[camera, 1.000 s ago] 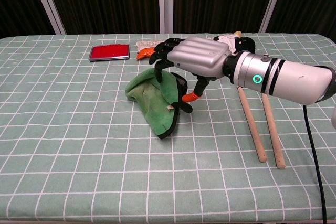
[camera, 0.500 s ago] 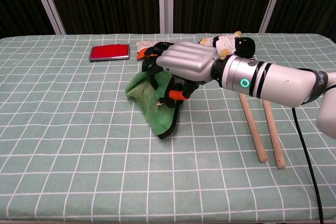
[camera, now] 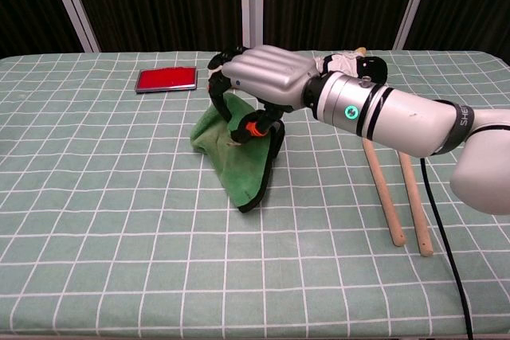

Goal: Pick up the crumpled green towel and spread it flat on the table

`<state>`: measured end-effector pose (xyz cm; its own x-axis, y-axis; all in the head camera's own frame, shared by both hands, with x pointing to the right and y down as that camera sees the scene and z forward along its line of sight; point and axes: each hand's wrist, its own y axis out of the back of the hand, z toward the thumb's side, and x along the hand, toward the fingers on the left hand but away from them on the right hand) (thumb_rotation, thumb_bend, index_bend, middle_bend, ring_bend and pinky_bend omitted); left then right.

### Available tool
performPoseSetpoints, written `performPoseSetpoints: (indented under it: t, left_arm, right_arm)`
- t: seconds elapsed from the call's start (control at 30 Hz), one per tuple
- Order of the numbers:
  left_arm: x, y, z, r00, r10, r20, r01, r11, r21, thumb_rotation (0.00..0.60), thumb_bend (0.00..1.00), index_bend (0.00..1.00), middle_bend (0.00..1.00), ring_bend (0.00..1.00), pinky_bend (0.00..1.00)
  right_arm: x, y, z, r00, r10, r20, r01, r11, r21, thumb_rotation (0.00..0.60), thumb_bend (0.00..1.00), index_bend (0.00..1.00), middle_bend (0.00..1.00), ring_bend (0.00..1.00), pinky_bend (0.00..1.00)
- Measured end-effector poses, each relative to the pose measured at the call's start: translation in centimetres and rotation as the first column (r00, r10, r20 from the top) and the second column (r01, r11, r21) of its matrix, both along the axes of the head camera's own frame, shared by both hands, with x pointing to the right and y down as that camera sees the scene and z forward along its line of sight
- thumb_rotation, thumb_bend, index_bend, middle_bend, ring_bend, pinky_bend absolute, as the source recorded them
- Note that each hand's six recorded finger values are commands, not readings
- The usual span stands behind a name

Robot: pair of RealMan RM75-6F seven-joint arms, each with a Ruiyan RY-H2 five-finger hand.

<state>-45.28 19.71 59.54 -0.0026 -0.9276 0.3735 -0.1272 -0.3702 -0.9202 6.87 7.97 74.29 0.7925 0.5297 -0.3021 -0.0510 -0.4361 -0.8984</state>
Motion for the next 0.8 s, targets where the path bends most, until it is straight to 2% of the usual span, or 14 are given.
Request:
performPoseSetpoints:
  t: [0.2, 0.33, 0.5, 0.63, 0.8]
  left_arm:
    - [1.9, -1.6, 0.9, 0.997, 0.055, -0.062, -0.056, 0.998, -0.009, 0.6, 0.17, 0.3, 0.25, 0.17, 0.18]
    - [3.0, -2.5, 1.5, 0.992, 0.08, -0.096, -0.083, 0.996, -0.02, 0.6, 0.17, 0.3, 0.25, 0.17, 0.18]
    - [4.5, -3.3, 2.5, 0.979, 0.085, -0.183, -0.097, 0.993, -0.061, 0.6, 0.17, 0.31, 0.25, 0.17, 0.2]
    - [6.1, -4.1, 3.6, 0.955, 0.079, -0.285, -0.114, 0.988, -0.109, 0.6, 0.17, 0.32, 0.25, 0.17, 0.21]
    - [9.0, -5.6, 5.4, 0.909, 0.055, -0.414, -0.132, 0.978, -0.161, 0.6, 0.17, 0.32, 0.25, 0.17, 0.21]
  right_arm:
    - [0.0, -2.5, -2.0, 0.994, 0.095, 0.046, -0.097, 0.994, 0.056, 0.6, 0.32, 0.81, 0.35, 0.1, 0.0]
    - [0.6, -4.5, -3.9, 0.984, 0.157, 0.088, -0.165, 0.981, 0.098, 0.6, 0.33, 0.81, 0.35, 0.09, 0.0]
    - [1.3, -6.4, -6.4, 0.972, 0.2, 0.126, -0.218, 0.964, 0.152, 0.6, 0.32, 0.81, 0.35, 0.09, 0.0]
    - [1.4, -7.4, -8.2, 0.964, 0.219, 0.15, -0.244, 0.952, 0.182, 0.6, 0.32, 0.81, 0.35, 0.09, 0.0]
    - [0.9, -7.8, -10.4, 0.963, 0.22, 0.159, -0.252, 0.94, 0.228, 0.6, 0.32, 0.81, 0.34, 0.08, 0.0]
